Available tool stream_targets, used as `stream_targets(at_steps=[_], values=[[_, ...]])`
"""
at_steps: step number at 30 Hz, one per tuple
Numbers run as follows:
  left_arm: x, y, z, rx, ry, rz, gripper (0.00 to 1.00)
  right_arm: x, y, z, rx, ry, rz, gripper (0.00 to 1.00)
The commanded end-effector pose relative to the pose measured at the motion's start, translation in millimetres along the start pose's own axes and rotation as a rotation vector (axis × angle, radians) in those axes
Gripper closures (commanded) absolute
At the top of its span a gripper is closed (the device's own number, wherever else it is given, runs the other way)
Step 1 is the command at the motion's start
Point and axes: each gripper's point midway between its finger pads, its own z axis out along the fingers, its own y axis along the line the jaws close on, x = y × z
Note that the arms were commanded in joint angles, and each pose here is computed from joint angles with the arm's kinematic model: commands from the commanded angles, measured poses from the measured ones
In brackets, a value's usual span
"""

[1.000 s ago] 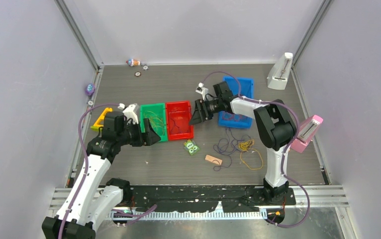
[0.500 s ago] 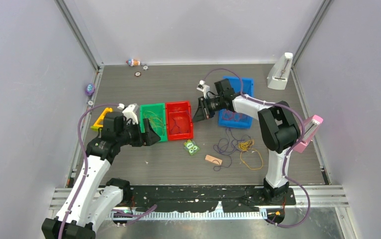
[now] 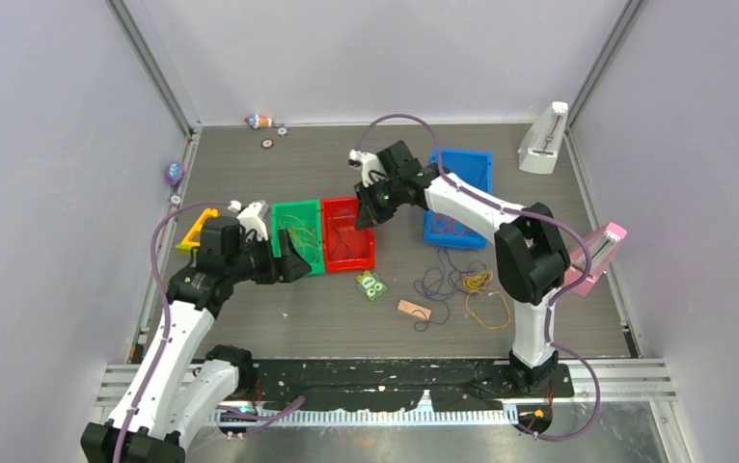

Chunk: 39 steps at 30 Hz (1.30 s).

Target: Untangle the cables

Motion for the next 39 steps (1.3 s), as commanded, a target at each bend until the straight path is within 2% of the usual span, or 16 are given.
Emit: stream_targets(at_steps=[1, 7, 14, 21, 22, 23, 25, 31, 39], values=[[-4, -2, -1, 0.011, -0.027, 0.028, 0.24, -25, 5, -3, 0.213, -0.045, 0.009, 0.95], [-9, 15, -4, -0.101, -0.061, -0.012, 0.21, -24, -10, 32, 0.48, -0.073, 0.096, 0.94], [-20, 24, -14, -0.167, -0.156, -0.041, 0.17, -22, -38, 77, 0.567, -0.066, 0.145, 0.93], [-22, 23, -19, -0.171, -0.193, -0.039, 0.15, -68, -64, 87, 0.587, -0.14, 0.147, 0.87], [-22, 22, -19, -0.166, -0.191, -0.04, 0.16, -80, -66, 85, 0.585, -0.162, 0.143, 0.83], [-21, 22, -19, -0.166, -0.187, -0.042, 0.16, -87, -67, 81, 0.588, -0.17, 0.128, 0.69], [-20, 23, -19, -0.167, -0.186, -0.04, 0.15, -93, -65, 73, 0.588, -0.185, 0.105, 0.51], [-19, 23, -19, -0.165, -0.188, -0.04, 0.15, -109, -55, 53, 0.571, -0.236, 0.064, 0.4], [-21, 20, -20, -0.154, -0.191, -0.03, 0.15, -106, -28, 12, 0.527, -0.263, 0.049, 0.36]])
